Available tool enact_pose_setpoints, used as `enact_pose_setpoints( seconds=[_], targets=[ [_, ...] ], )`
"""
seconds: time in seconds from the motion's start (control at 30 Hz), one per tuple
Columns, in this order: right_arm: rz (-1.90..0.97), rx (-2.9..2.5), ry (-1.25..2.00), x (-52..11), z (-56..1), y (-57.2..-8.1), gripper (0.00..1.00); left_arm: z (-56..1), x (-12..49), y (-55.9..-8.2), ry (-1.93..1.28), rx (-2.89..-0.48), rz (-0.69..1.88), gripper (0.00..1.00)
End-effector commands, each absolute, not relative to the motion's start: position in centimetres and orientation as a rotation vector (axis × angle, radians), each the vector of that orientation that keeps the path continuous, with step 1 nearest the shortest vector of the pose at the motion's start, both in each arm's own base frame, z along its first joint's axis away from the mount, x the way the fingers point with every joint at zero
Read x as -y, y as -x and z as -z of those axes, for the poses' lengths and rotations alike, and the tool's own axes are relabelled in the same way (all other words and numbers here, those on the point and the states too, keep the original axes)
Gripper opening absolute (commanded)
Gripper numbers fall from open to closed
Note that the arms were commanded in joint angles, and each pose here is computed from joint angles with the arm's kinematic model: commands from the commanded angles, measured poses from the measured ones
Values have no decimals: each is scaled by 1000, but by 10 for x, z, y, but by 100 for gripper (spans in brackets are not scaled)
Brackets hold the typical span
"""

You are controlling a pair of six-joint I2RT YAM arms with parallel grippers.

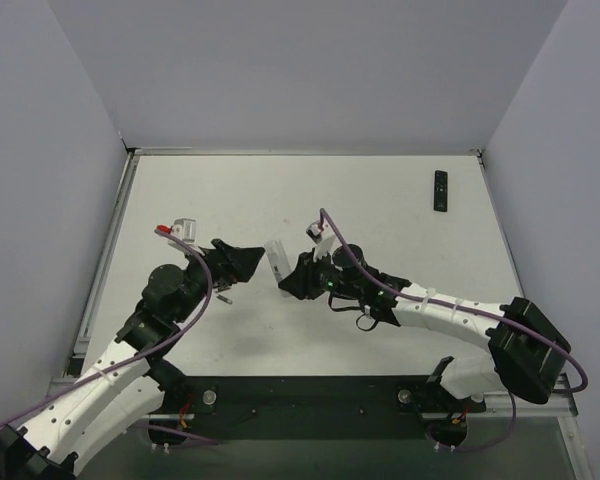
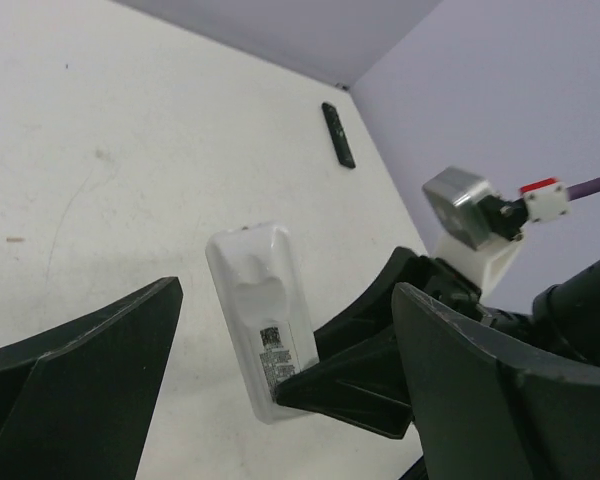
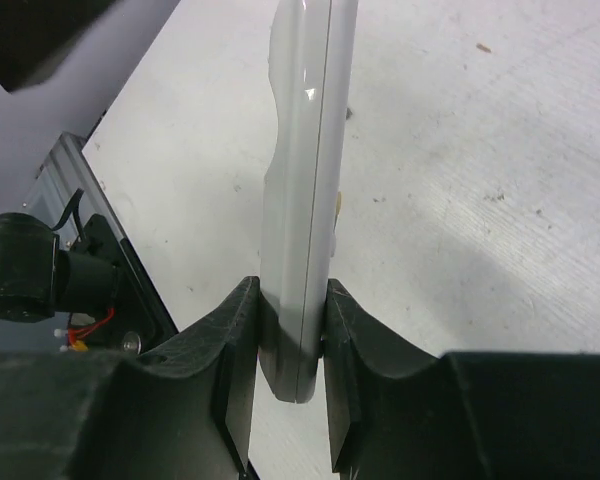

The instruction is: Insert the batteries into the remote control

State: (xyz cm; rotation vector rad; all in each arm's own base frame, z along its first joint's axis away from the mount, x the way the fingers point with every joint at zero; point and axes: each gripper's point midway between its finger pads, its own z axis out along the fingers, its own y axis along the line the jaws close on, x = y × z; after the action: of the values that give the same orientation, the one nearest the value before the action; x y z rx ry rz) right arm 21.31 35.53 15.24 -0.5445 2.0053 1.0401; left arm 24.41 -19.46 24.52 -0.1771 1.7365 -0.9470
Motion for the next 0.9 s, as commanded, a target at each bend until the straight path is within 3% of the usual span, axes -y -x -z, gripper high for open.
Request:
enact_pose_setpoints(
  seconds=[0.0,0.23,0.53,0.87],
  targets=[
    [-1320,-1852,498,-357,-197,-200,0,-283,195,-243,62,-1556,1102,97],
    [-1505,-1719,410,-341,-234,-193,0,-286,210,-235,12,-1474,1368,97],
    [-1685,-1587,427,-342,-280,-176,0,-309,228,-217,-123,-1388,1538,97],
    [-1850,-1508,503,-349,-297,-157,0,-319,234,-212,-142,-1363,1627,90]
  ],
)
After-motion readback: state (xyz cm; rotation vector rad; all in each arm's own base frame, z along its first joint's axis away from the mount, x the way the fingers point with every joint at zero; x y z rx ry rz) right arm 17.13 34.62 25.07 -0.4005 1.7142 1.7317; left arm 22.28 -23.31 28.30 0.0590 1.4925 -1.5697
